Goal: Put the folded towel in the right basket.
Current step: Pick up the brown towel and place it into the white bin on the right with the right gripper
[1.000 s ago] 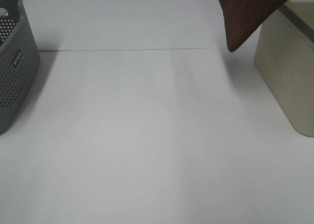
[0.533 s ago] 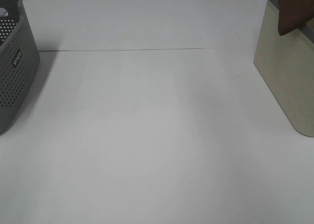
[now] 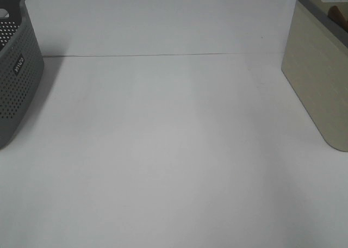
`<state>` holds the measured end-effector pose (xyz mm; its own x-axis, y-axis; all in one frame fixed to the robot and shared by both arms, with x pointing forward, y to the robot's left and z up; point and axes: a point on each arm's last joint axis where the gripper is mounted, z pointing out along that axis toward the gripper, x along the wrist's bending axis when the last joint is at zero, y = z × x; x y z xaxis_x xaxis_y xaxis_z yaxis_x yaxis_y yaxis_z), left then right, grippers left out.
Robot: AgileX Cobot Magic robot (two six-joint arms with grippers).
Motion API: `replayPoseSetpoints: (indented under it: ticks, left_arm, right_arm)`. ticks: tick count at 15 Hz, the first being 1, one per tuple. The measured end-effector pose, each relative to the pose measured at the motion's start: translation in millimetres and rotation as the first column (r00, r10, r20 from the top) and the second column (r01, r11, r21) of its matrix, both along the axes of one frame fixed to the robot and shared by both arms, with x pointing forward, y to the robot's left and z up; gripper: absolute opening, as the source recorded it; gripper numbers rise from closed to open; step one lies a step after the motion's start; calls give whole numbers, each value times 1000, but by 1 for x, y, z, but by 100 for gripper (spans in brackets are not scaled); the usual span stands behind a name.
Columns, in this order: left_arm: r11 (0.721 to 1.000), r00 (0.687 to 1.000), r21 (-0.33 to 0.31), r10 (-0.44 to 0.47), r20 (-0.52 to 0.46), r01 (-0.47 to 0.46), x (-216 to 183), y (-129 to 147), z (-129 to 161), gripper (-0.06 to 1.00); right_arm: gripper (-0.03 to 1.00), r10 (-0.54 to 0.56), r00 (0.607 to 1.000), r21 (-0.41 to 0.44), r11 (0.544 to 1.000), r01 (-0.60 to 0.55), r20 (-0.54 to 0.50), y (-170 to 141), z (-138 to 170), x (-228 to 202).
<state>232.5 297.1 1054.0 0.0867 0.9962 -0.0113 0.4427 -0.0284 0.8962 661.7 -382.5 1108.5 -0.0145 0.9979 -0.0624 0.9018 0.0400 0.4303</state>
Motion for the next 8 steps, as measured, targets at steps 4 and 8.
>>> replayPoseSetpoints:
  ticks: [4, 8]
  left_arm:
    - [1000, 1000, 0, 0, 0, 0, 0, 0, 0, 88]
    - [1000, 1000, 0, 0, 0, 0, 0, 0, 0, 88]
  right_arm:
    - [3, -44, 997, -12, 999, 44, -61, -5, -23, 8]
    - [50, -93, 994, -47, 995, 90, -65, -10, -23, 7]
